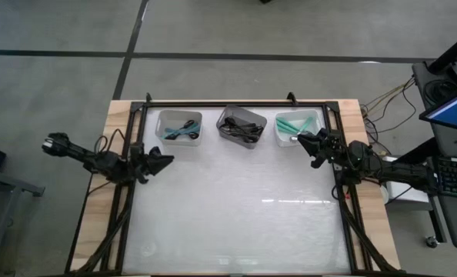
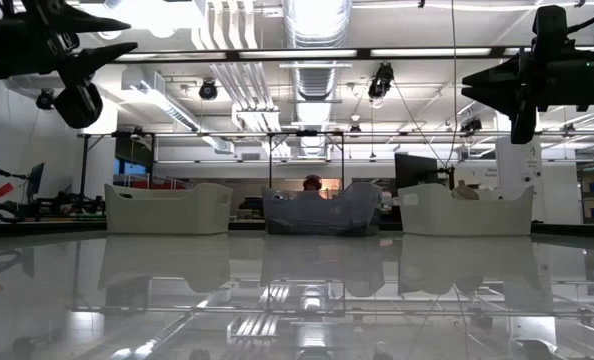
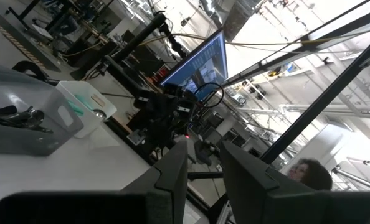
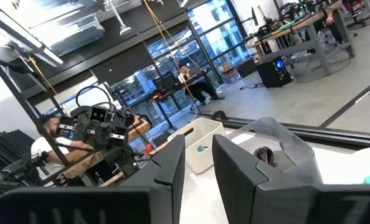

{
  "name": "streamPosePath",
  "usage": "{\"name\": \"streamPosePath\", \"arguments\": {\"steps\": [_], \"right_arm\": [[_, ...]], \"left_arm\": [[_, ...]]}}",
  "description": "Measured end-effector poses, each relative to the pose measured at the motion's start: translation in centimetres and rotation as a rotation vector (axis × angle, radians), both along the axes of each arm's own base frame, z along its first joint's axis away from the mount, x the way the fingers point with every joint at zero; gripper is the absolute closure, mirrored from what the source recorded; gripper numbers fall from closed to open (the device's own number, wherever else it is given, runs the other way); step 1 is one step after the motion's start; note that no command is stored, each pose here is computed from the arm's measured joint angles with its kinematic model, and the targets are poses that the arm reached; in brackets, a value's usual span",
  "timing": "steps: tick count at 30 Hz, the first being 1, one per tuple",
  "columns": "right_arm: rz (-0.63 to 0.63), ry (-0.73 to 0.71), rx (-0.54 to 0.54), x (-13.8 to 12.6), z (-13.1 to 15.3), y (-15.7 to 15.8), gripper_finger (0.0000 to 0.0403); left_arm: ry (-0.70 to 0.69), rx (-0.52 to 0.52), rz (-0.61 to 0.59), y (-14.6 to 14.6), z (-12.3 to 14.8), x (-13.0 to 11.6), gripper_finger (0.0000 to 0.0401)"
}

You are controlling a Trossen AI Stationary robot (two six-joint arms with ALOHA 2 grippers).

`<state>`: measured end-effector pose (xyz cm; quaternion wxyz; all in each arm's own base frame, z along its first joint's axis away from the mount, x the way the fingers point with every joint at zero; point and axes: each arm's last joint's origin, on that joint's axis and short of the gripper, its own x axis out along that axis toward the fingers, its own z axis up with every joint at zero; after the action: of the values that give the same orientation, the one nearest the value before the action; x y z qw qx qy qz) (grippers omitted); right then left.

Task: Sort silverware by color (type)
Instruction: Return to Home Position

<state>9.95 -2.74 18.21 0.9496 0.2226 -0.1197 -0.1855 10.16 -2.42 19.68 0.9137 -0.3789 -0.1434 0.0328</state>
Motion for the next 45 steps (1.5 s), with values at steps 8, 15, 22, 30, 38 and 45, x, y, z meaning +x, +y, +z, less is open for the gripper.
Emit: {"name": "streamPosePath", "arguments": {"steps": [8, 15, 22, 30, 38, 45], "right_arm": [[0.000, 0.000, 0.000, 0.0, 0.0, 0.0, 0.0330], [0.000, 0.000, 0.000, 0.0, 0.0, 0.0, 0.0330], [0.000, 0.000, 0.000, 0.0, 0.0, 0.0, 0.0330], [0.000, 0.000, 0.000, 0.0, 0.0, 0.0, 0.0330], [0.000, 0.000, 0.000, 0.0, 0.0, 0.0, 0.0330], [0.000, 0.000, 0.000, 0.0, 0.0, 0.0, 0.0330]], "left_arm": [[0.025, 0.010, 0.000, -0.1, -0.2, 0.2, 0.0323], [0.049, 0.019, 0.000, -0.2, -0.5, 0.4, 0.0323], [0.072, 0.028, 0.000, -0.3, -0.7, 0.7, 0.0323], [0.101, 0.040, 0.000, -0.4, -1.0, 0.9, 0.0323], [0.128, 0.050, 0.000, -0.4, -1.2, 1.1, 0.0323], [0.148, 0.058, 0.000, -0.5, -1.4, 1.3, 0.0323]]}}
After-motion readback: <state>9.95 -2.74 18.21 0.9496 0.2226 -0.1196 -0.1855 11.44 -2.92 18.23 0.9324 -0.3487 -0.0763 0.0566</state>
